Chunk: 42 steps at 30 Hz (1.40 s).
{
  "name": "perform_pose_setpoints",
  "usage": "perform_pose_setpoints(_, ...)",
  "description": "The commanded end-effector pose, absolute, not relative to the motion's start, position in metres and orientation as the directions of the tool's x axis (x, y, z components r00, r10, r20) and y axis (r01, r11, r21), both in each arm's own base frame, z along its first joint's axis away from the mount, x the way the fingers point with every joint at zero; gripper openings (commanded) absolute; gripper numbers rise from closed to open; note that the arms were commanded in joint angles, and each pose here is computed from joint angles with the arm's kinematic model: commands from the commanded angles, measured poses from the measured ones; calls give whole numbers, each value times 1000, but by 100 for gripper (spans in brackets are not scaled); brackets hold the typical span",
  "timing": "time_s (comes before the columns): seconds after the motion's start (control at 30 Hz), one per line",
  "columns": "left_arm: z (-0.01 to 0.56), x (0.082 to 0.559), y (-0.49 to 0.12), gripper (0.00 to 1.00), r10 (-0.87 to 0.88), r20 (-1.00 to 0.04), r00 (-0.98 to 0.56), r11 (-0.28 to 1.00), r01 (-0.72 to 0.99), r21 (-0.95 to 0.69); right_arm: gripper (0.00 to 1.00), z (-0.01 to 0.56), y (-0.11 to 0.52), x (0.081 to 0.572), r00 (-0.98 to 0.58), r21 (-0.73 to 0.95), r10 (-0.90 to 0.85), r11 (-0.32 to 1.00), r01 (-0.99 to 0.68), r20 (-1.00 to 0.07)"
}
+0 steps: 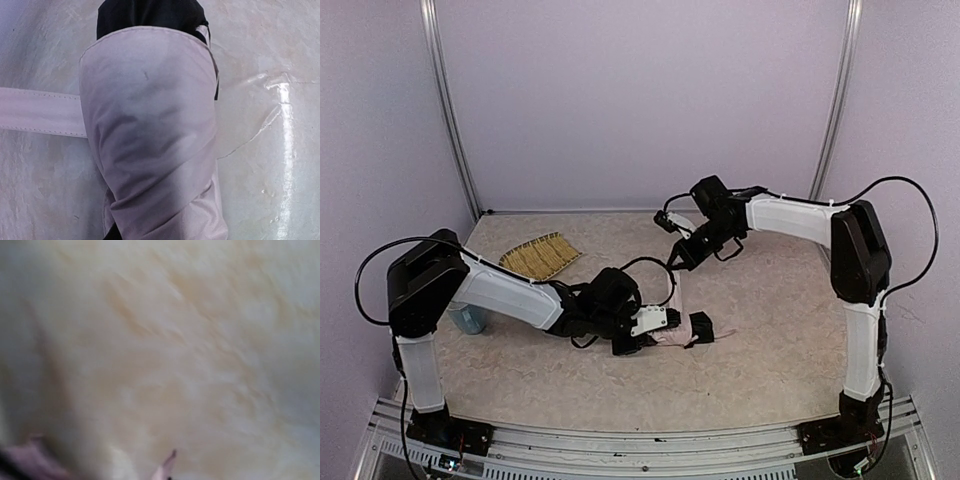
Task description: Put away the umbrella
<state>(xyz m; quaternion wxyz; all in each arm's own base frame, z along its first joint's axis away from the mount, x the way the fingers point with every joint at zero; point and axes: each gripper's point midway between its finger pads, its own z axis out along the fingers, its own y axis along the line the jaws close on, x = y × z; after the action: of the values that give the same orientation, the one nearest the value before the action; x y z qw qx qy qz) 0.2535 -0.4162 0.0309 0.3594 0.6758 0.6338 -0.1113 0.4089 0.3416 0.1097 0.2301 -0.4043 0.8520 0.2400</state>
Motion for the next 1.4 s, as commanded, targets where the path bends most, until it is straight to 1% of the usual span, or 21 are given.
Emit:
perform_pose_setpoints(0.0,-9,227,-404,0,771,-628,-103,85,995,-58,0,249,358,415,-340,164,-360,439,-883,-869)
perform_pose_setpoints(0.13,-7,247,-404,0,724,-647,-242,161,970,-183,0,265,368,370,-331,237,-307,305,-922,-892)
perform_pose_setpoints(0.2,-4,255,-403,0,695,-655,-297,189,954,-232,0,262,371,345,-341,279,-299,232,-932,-891)
perform_pose_setpoints(0.23,-2,262,-401,0,676,-659,-330,212,943,-255,0,258,372,334,-349,296,-300,209,-932,-888)
perform_pose_setpoints(0.33,1,278,-396,0,634,-657,-408,268,913,-309,0,249,371,313,-349,300,-308,194,-934,-885)
perform_pose_setpoints(0.43,-2,288,-395,0,636,-625,-452,296,891,-343,0,232,377,288,-351,323,-340,138,-936,-873)
perform_pose_setpoints(0.5,-11,296,-393,0,651,-585,-484,323,874,-363,0,215,386,266,-315,304,-400,94,-948,-860)
perform_pose_setpoints(0.67,-17,313,-389,0,649,-534,-542,366,837,-406,0,178,402,223,-169,180,-518,28,-983,-838)
perform_pose_setpoints(0.8,-18,328,-377,0,627,-506,-592,408,803,-434,0,139,396,209,-126,106,-605,70,-992,-786)
perform_pose_setpoints(0.9,-21,332,-368,0,620,-479,-622,425,779,-461,0,103,386,198,-101,67,-688,76,-995,-719)
perform_pose_setpoints(1.03,-29,335,-354,0,635,-426,-644,457,758,-465,0,57,362,192,-151,81,-768,129,-988,-622)
perform_pose_setpoints(1.13,-28,335,-349,0,636,-419,-648,465,755,-462,0,27,349,196,-181,45,-814,188,-981,-552)
perform_pose_setpoints(1.23,-26,336,-348,0,626,-422,-656,471,749,-466,0,5,340,205,-211,6,-829,244,-970,-518)
perform_pose_setpoints(1.37,-29,337,-345,2,630,-412,-659,485,748,-453,0,-19,332,210,-242,-6,-848,277,-961,-471)
